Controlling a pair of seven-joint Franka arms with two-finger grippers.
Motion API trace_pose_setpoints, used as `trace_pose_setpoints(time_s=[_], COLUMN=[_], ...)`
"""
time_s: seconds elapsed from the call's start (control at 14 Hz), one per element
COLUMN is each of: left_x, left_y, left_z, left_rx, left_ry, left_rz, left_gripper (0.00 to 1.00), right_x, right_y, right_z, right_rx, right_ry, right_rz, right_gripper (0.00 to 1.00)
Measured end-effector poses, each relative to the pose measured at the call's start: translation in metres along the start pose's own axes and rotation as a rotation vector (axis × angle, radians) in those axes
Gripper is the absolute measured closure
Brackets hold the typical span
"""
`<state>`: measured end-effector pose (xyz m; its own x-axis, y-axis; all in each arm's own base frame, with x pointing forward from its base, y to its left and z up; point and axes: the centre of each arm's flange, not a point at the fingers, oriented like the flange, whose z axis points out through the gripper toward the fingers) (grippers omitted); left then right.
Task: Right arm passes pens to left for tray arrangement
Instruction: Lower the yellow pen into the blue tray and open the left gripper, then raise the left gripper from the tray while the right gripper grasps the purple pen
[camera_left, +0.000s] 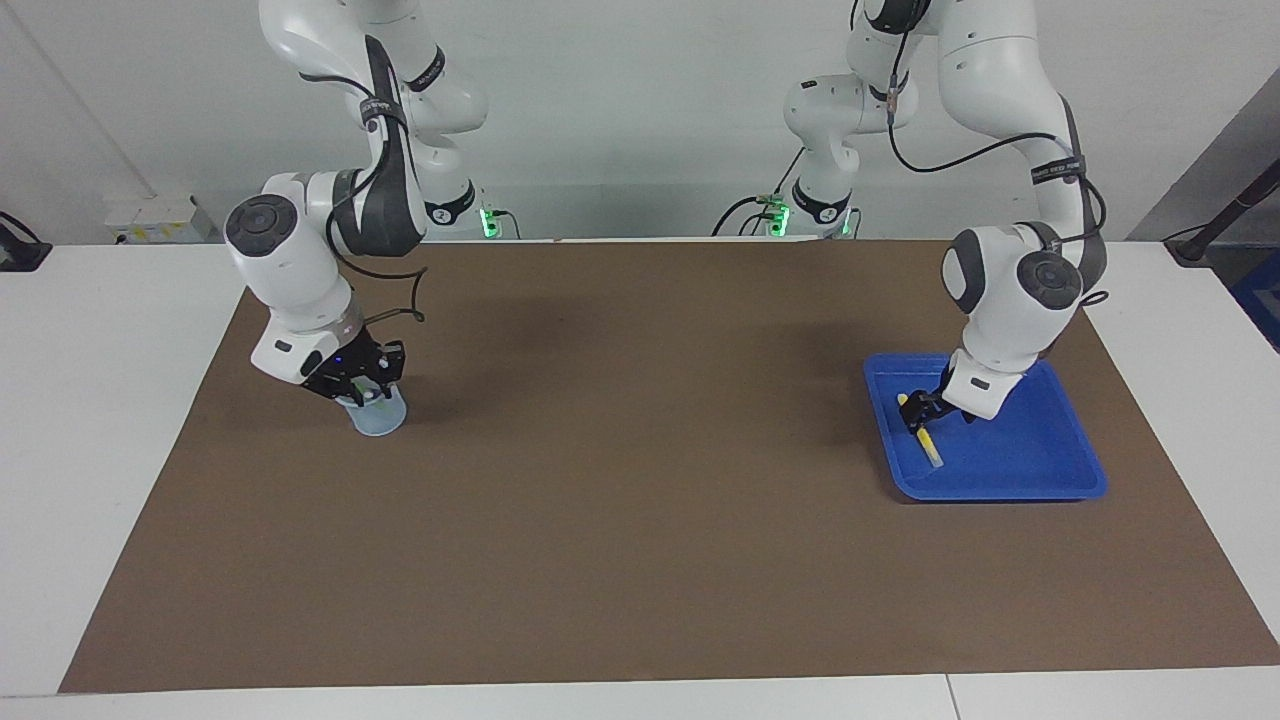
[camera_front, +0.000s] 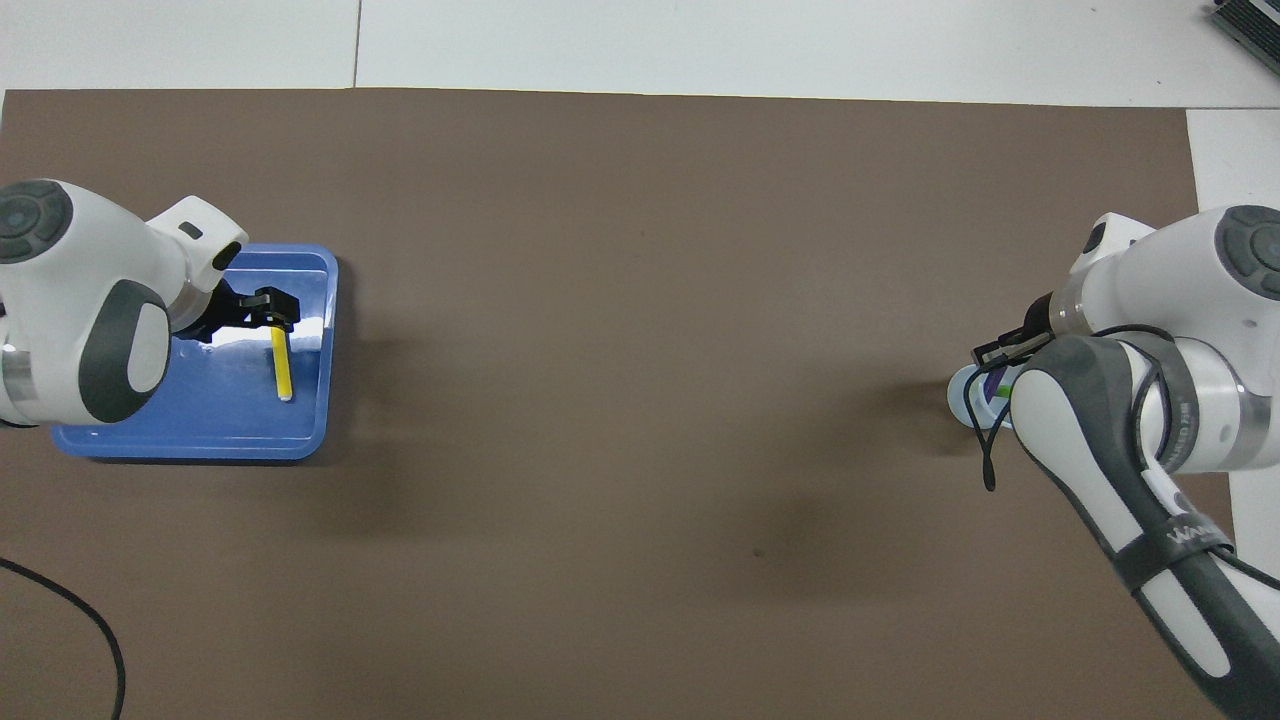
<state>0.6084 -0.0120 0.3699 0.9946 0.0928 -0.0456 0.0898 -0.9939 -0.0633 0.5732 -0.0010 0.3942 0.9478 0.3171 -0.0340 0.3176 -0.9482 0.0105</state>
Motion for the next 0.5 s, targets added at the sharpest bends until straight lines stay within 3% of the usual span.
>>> trace_pose_setpoints(time_s=[0.21,0.5], left_x=[-0.007,-0.028], left_y=[0.001,0.002], left_z=[-0.064,-0.11], left_rx=[0.019,-0.02], left_ry=[-0.065,-0.097], left_rz=[0.001,-0.024], left_gripper=[0.0,0.0], right_x=[0.0,0.0], right_y=[0.0,0.0], right_z=[0.0,0.0], right_rx=[0.0,0.0], right_ry=[0.0,-0.001], right_rz=[0.0,0.0], right_gripper=[0.78,0.82])
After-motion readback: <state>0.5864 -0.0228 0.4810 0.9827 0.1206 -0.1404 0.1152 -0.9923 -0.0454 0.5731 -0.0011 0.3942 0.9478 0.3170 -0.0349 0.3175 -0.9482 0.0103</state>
